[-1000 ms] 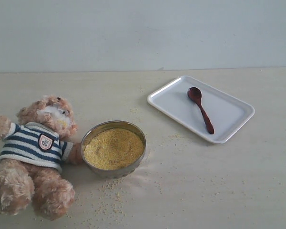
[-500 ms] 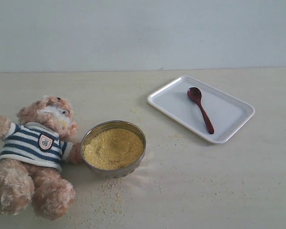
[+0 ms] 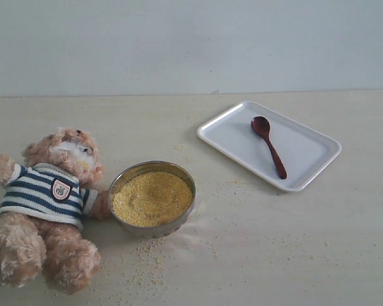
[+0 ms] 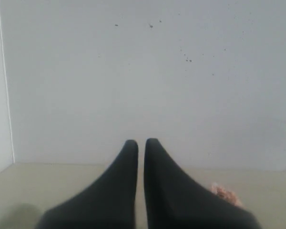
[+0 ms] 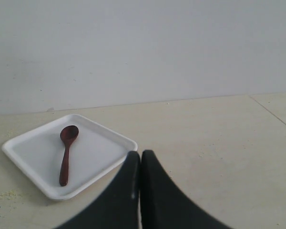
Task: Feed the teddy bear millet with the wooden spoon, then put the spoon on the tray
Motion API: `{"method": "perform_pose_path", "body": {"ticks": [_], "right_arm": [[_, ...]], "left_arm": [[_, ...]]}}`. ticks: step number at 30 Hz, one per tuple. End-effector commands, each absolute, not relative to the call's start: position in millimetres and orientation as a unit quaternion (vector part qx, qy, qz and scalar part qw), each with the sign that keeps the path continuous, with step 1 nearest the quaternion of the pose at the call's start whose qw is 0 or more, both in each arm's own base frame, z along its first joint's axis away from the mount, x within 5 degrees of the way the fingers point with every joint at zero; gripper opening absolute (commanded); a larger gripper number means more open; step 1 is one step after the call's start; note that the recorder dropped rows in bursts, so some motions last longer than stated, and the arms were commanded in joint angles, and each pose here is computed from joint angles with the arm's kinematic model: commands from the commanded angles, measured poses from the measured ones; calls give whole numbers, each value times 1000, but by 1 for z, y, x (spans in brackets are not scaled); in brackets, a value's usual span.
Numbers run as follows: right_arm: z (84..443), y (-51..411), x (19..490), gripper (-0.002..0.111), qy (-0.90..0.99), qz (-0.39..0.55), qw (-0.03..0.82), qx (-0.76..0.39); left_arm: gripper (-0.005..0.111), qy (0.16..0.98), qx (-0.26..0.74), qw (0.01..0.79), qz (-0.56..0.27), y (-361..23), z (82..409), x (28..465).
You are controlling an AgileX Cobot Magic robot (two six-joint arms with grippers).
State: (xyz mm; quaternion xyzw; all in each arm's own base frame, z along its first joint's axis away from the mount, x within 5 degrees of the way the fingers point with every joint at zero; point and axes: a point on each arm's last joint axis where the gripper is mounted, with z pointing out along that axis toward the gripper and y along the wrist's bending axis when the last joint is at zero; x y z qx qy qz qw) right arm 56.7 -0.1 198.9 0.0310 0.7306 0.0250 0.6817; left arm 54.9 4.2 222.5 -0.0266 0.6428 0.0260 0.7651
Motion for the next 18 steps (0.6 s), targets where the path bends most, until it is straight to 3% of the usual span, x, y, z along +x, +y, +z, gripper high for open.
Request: {"method": "perform_pose_path", "body": {"ticks": [1, 6, 18], "right_arm": [[200, 0, 56, 0, 727, 21, 686, 31], [200, 0, 56, 0, 727, 21, 686, 31], [200, 0, 56, 0, 727, 21, 686, 31]], "left_arm": [[5, 667, -28, 744, 21, 4, 215, 56], [5, 713, -39, 700, 7, 3, 203, 56], [5, 715, -38, 698, 8, 3, 203, 56]]}}
